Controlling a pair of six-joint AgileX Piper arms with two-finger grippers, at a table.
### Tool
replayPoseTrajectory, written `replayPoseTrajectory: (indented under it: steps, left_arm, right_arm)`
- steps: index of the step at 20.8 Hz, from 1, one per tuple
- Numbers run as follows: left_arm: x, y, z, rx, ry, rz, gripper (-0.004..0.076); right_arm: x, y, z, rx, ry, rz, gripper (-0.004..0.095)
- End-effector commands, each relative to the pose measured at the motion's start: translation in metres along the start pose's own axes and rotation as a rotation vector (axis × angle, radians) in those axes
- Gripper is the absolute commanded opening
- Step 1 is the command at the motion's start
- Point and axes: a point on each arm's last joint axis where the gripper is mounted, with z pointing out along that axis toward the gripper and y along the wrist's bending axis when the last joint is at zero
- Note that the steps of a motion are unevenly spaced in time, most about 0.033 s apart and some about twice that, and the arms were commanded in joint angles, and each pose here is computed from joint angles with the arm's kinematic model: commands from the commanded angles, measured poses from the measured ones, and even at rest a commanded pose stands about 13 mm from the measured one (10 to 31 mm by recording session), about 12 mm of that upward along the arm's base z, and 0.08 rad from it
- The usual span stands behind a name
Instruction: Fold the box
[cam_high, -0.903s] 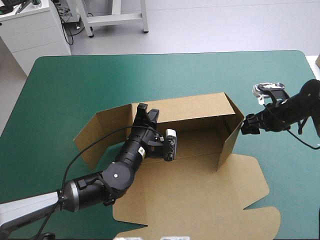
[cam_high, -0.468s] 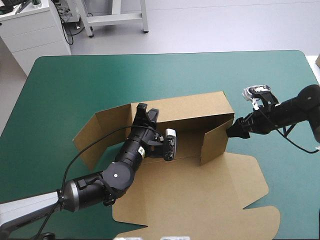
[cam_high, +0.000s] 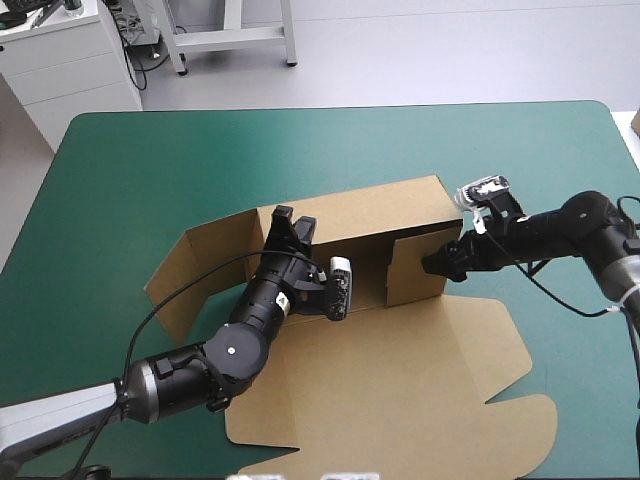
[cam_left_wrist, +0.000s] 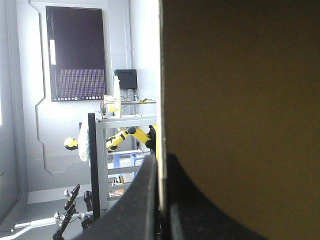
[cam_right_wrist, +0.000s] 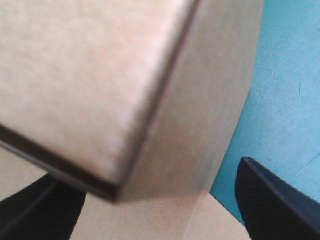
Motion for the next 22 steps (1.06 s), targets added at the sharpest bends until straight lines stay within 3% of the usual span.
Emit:
replayPoseTrajectory:
  steps: [1,10,14,16,20,22]
  left_arm:
    - [0.0,0.02,-0.007,-0.085,-0.005,-0.007,-0.0032]
    - [0.0,0.02,-0.007,-0.085,-0.006,-0.007,-0.0032]
    - [0.0,0.02,-0.007,-0.082,-0.011,-0.007,-0.0032]
    - [0.0,0.02,-0.007,-0.082,-0.011,-0.007,-0.0032]
    - [0.0,0.02,-0.007,-0.081,-0.013,-0.007,-0.0032]
    - [0.0,0.02,-0.007,-0.081,-0.013,-0.007,-0.0032]
  right_arm:
    - [-0.019,0.013,-0.006,0.069,-0.134,-0.048,0.0734]
    - [-0.03,0.01,-0.006,0.156,-0.241,-0.099,0.0734]
    - [-0.034,0.013,-0.007,0.133,-0.284,-0.138,0.0716]
    - [-0.035,0.013,-0.007,0.129,-0.292,-0.14,0.0572]
    - [-0.034,0.014,-0.007,0.123,-0.285,-0.167,-0.0004]
    - [-0.034,0.015,-0.007,0.109,-0.282,-0.167,-0.0023]
